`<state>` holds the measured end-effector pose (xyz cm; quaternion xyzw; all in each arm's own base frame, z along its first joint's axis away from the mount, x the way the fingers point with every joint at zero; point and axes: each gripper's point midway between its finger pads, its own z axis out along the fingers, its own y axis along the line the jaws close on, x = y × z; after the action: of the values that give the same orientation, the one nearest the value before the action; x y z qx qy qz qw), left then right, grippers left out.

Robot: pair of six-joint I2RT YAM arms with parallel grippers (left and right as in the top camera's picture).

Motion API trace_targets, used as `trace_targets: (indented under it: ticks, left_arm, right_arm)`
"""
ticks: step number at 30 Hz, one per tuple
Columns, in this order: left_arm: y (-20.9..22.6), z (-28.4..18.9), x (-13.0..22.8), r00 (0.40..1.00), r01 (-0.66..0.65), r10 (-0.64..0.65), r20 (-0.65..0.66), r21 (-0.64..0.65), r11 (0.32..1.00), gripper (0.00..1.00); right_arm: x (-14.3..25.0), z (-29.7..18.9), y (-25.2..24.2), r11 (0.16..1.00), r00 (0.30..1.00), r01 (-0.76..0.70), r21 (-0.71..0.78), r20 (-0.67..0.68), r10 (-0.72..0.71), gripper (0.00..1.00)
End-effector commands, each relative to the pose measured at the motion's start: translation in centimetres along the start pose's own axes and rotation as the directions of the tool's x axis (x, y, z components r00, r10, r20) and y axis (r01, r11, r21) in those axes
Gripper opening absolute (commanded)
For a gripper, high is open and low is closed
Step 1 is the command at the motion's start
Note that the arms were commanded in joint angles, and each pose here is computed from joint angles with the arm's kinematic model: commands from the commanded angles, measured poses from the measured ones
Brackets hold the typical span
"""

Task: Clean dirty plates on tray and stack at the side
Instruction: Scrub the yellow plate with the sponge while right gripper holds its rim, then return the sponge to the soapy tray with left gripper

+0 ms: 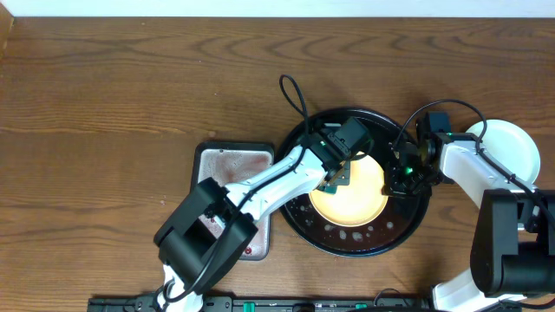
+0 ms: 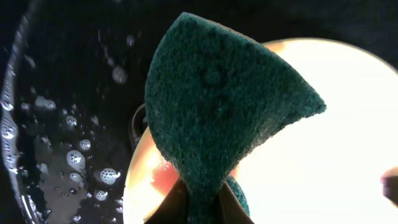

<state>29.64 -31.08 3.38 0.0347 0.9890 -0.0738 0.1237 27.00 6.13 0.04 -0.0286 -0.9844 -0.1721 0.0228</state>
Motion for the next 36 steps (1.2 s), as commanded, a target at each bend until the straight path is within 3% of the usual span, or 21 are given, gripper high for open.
trace_targets:
  ticks: [1, 4, 9, 13, 20, 25, 30, 36]
  left_arm:
    - [2.3, 1.5, 0.6, 1.000, -0.004, 0.003, -0.010, -0.104, 0.995, 0.07]
    - [5.2, 0.9, -1.2, 0.993, -0.052, 0.078, 0.084, -0.271, 0.961, 0.07]
    - [7.4, -0.5, -1.9, 0.981, -0.118, 0.168, 0.091, -0.404, 0.907, 0.07]
    - [7.1, -1.8, -2.2, 0.982, -0.119, 0.168, 0.089, -0.400, 0.909, 0.07]
    - [4.2, -5.8, -2.6, 0.984, -0.094, 0.124, 0.128, -0.220, 0.971, 0.07]
    - [4.7, -10.1, -2.0, 0.985, -0.086, 0.111, 0.136, -0.176, 0.981, 0.07]
    - [7.8, -16.6, -0.5, 0.984, -0.047, 0.075, 0.162, -0.168, 0.985, 0.08]
    - [12.8, -17.4, 1.5, 0.991, 0.036, -0.007, 0.131, -0.220, 0.975, 0.08]
  right_arm:
    - [0.0, 0.2, -1.3, 0.998, 1.000, 0.007, 0.058, -0.006, -0.007, 0.01]
    - [0.0, 0.2, -1.3, 0.998, 1.000, 0.007, 0.058, -0.006, -0.007, 0.01]
    - [0.0, 0.2, -1.3, 0.998, 1.000, 0.008, 0.058, -0.006, -0.007, 0.01]
    - [-0.1, 0.1, -1.3, 0.998, 1.000, 0.008, 0.058, -0.003, -0.008, 0.01]
    - [0.1, 0.1, -1.3, 0.998, 1.000, 0.006, 0.059, -0.012, -0.005, 0.01]
    - [-0.2, 0.1, -1.2, 0.998, 1.000, 0.010, 0.055, 0.002, -0.010, 0.01]
    - [-2.1, -1.2, -0.2, 0.999, 0.993, 0.044, 0.024, 0.105, -0.046, 0.01]
    - [-2.8, -3.8, 1.3, 0.994, 0.973, 0.098, 0.055, 0.202, -0.107, 0.01]
